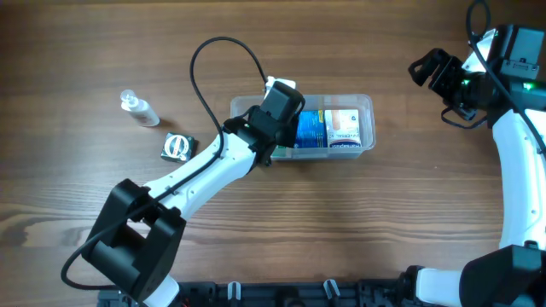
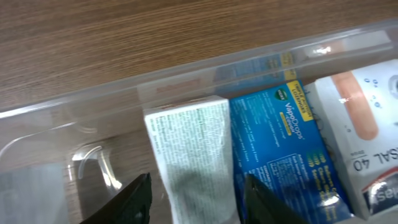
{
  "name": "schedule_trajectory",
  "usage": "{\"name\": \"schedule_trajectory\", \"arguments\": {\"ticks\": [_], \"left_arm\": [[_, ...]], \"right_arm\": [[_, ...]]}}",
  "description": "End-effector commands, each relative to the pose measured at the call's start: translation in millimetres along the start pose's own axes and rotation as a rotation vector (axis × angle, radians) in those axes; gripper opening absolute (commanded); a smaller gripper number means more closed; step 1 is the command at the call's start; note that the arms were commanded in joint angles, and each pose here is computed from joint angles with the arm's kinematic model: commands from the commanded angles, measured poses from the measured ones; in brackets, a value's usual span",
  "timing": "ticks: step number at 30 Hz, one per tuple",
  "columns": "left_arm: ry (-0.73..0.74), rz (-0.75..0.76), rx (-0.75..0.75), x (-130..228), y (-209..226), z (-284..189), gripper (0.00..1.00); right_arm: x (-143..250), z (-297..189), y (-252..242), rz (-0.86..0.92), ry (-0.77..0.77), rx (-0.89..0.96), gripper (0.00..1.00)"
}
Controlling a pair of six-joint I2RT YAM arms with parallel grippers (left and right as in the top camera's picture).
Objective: Pack container
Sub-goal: 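Carry the medicine box over the container with the left gripper, then lower the medicine box upright beside the Vicks box in the container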
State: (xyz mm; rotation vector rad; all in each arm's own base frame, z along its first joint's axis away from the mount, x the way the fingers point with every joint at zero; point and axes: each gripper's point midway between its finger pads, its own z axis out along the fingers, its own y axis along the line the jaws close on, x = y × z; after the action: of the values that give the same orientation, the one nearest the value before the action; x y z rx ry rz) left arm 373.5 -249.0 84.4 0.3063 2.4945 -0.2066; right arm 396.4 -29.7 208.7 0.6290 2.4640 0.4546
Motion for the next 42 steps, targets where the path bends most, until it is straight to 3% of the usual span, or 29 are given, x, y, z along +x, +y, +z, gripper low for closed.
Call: {"name": "schedule_trajectory", "arguments": {"ticks": [1, 4, 13, 16, 26, 35, 42], "left_arm": [[-0.021, 0.029, 0.04, -3.2, -15.8, -4.7, 0.49], [-0.02, 0.035, 0.053, -3.2, -18.6, -5.5, 0.53], [-0.009, -0.012, -0.019, -1.6, 2.3, -0.3, 0.79], [-0.006, -0.016, -0.019, -1.0, 3.7, 4.9, 1.0], [0.043, -0.008, -0.026, 15.2, 3.7, 27.7, 0.98], [0.018, -0.014, 0.011, 9.6, -4.1, 33.6, 0.81], [0.024, -0.008, 0.008, 11.6, -3.5, 35.2, 0.61]], "right_arm": [[-1.9, -9.0, 6.9, -0.003, -0.02, -0.026, 1.0], [-2.0, -9.0, 6.9, -0.004, -0.02, -0.026, 1.0], [-1.9, -9.0, 6.9, -0.003, -0.02, -0.025, 1.0], [-1.9, -9.0, 6.9, -0.003, -0.02, -0.025, 1.0], [-2.0, -9.0, 6.9, -0.003, -0.02, -0.025, 1.0], [-1.9, -9.0, 6.9, -0.003, -0.02, -0.025, 1.0], [-2.0, -9.0, 6.9, -0.004, -0.02, -0.026, 1.0]]}}
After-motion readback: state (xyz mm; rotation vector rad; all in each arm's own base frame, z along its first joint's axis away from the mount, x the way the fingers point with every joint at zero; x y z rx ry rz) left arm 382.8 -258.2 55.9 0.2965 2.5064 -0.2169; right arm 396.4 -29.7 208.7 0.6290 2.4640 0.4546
